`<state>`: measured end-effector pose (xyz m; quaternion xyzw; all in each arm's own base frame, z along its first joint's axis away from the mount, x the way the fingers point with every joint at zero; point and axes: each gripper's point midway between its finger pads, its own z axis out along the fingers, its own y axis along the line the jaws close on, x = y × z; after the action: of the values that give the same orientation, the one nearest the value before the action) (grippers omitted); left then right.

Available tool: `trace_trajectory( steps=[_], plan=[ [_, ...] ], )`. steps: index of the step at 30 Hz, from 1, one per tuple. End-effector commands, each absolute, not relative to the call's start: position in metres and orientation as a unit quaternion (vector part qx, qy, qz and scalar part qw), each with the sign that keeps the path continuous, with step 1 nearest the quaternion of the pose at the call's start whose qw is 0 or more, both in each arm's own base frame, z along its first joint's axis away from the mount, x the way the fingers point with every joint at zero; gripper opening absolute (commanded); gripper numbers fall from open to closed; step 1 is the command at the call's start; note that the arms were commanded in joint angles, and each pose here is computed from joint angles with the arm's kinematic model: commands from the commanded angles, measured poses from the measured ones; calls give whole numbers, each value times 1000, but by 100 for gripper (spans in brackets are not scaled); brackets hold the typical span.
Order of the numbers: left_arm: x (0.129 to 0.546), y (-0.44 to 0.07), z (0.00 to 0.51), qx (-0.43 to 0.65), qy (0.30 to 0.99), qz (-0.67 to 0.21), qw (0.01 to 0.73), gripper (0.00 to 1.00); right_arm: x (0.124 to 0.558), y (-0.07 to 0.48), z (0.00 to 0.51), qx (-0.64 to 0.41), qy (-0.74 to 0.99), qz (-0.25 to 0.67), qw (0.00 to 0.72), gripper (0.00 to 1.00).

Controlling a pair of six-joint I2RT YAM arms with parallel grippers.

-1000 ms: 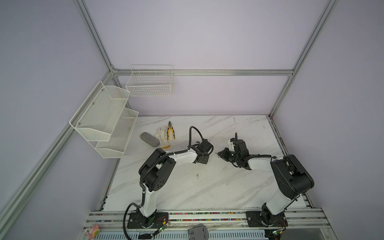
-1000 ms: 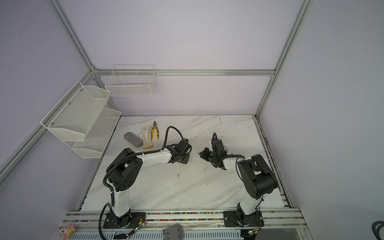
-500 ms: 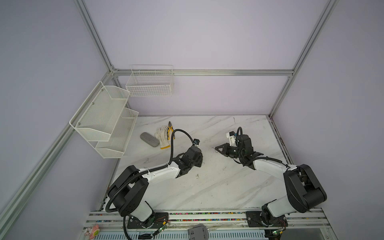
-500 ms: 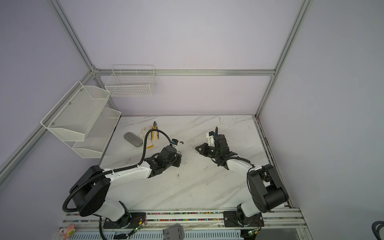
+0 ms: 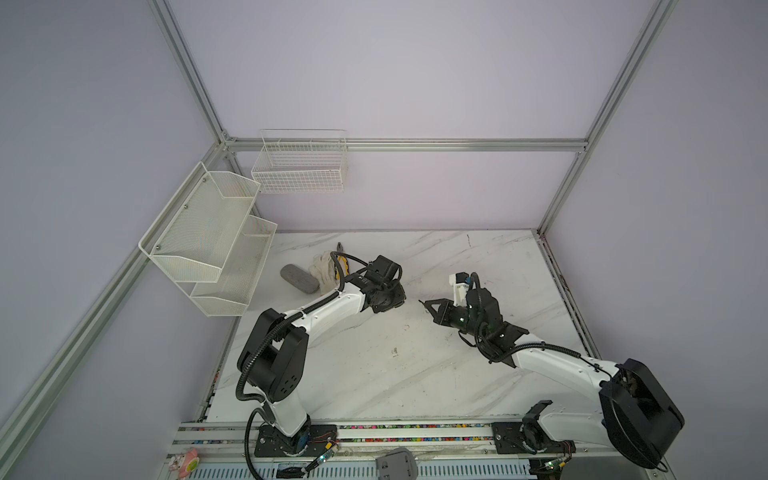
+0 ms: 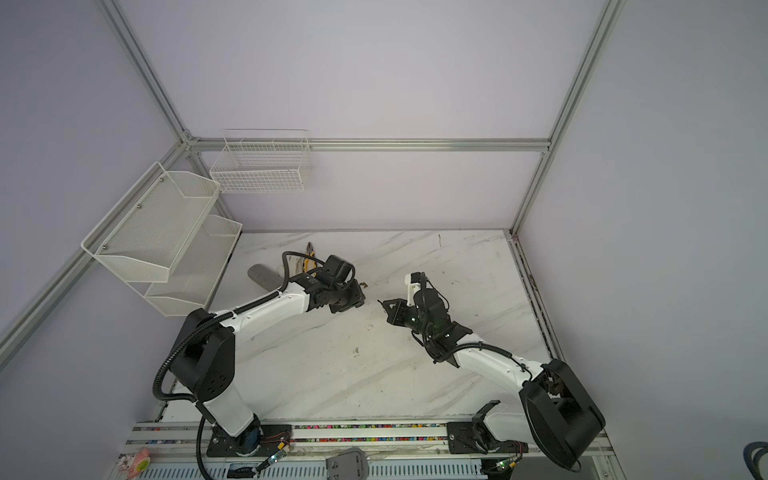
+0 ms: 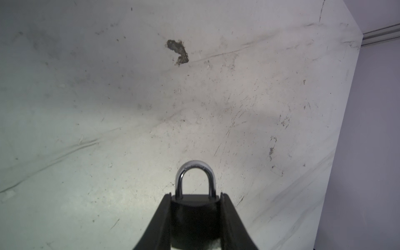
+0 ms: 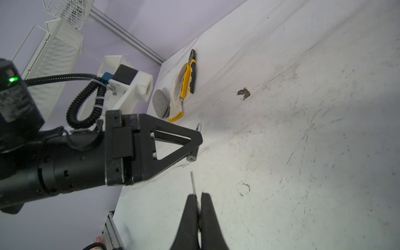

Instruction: Unlock with the key

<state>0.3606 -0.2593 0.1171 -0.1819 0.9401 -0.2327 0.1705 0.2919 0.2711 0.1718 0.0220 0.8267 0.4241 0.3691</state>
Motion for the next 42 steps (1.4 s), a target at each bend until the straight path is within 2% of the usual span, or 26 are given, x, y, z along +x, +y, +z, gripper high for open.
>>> trace_trajectory(
  steps=[1, 9, 13, 28, 42],
  plan=[
    [352, -267, 138, -244, 926, -265, 118, 0, 286, 274, 176, 57, 815, 404, 411, 0],
    [352, -258, 152, -318, 898, -275, 125, 0, 259, 304, 163, 99, 821, 396, 398, 0],
    [354, -250, 158, -350, 877, -289, 159, 0, 258, 301, 152, 117, 833, 375, 389, 0],
    [345, -259, 160, -351, 872, -297, 165, 0, 278, 322, 167, 129, 823, 377, 404, 0],
    [341, -259, 155, -354, 873, -294, 162, 0, 290, 309, 181, 139, 815, 371, 423, 0]
  ],
)
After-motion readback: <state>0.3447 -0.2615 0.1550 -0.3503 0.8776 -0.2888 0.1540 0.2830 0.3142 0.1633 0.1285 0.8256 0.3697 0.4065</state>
